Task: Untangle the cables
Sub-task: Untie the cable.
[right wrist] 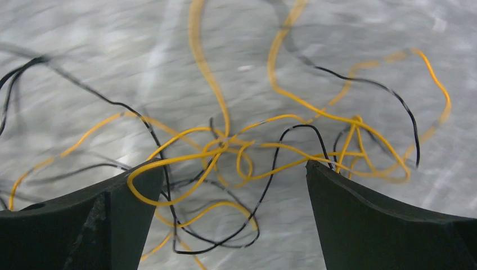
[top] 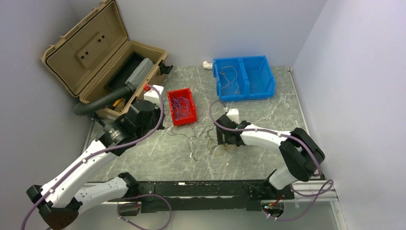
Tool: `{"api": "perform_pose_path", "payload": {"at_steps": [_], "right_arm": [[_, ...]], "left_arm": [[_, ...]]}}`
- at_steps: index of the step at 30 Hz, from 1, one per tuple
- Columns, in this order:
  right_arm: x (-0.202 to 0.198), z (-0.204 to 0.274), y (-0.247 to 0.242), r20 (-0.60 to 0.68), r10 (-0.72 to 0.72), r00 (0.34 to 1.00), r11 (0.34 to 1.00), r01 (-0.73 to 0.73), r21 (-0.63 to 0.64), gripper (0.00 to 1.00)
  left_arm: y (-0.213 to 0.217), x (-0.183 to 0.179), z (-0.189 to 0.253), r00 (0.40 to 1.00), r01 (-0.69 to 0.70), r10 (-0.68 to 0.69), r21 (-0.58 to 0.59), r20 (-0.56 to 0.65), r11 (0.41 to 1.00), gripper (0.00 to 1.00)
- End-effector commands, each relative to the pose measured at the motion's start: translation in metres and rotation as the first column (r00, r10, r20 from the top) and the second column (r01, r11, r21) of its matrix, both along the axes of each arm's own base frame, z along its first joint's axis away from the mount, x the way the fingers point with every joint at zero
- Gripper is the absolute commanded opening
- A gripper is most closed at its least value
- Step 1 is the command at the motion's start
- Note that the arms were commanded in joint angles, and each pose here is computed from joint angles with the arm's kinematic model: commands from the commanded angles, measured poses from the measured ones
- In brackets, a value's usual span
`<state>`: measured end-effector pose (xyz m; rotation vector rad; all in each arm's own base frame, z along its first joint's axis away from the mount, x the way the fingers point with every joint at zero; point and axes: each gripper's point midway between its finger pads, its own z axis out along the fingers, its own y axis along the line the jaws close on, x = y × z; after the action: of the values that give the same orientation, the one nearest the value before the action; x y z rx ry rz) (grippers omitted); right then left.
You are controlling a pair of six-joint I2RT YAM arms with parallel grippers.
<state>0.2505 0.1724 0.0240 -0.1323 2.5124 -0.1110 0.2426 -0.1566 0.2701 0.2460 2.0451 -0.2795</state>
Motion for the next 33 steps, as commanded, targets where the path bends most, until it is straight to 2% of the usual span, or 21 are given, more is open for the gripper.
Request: {"api": "perform_pose_path", "payload": {"at_steps": [1, 6, 10, 19, 29, 33], "right_arm": [[0.000, 0.004, -0.069, 0.001, -0.269, 0.963, 0.961, 0.269, -0.062, 0.99], [0.001, 0.021, -0.116, 0.048, -0.472, 0.880, 0.880, 0.467, 0.085, 1.00], [0.007, 0.052, -0.131, 0.122, -0.535, 0.836, 0.842, 0.514, 0.164, 1.00], [0.016, 0.107, -0.108, 0.234, -0.358, 0.904, 0.912, 0.286, 0.293, 1.00], [0.010, 0.110, -0.095, 0.249, -0.289, 0.924, 0.915, 0.190, 0.356, 1.00], [0.011, 0.112, -0.091, 0.254, -0.275, 0.927, 0.914, 0.170, 0.368, 1.00]], "left_arm": [[-0.009, 0.003, 0.002, 1.000, 0.018, -0.017, -0.047, 0.014, 0.999, 0.00], [-0.028, 0.002, -0.009, 0.996, 0.090, -0.091, -0.089, -0.009, 0.992, 0.00], [-0.040, 0.003, -0.026, 0.991, 0.114, -0.119, -0.097, -0.055, 0.989, 0.00], [-0.056, 0.003, -0.063, 0.977, 0.131, -0.145, -0.096, -0.159, 0.987, 0.00], [-0.075, 0.003, -0.109, 0.952, 0.145, -0.175, -0.136, -0.252, 0.980, 0.00], [-0.089, 0.002, -0.123, 0.932, 0.194, -0.233, -0.160, -0.276, 0.968, 0.00]]}}
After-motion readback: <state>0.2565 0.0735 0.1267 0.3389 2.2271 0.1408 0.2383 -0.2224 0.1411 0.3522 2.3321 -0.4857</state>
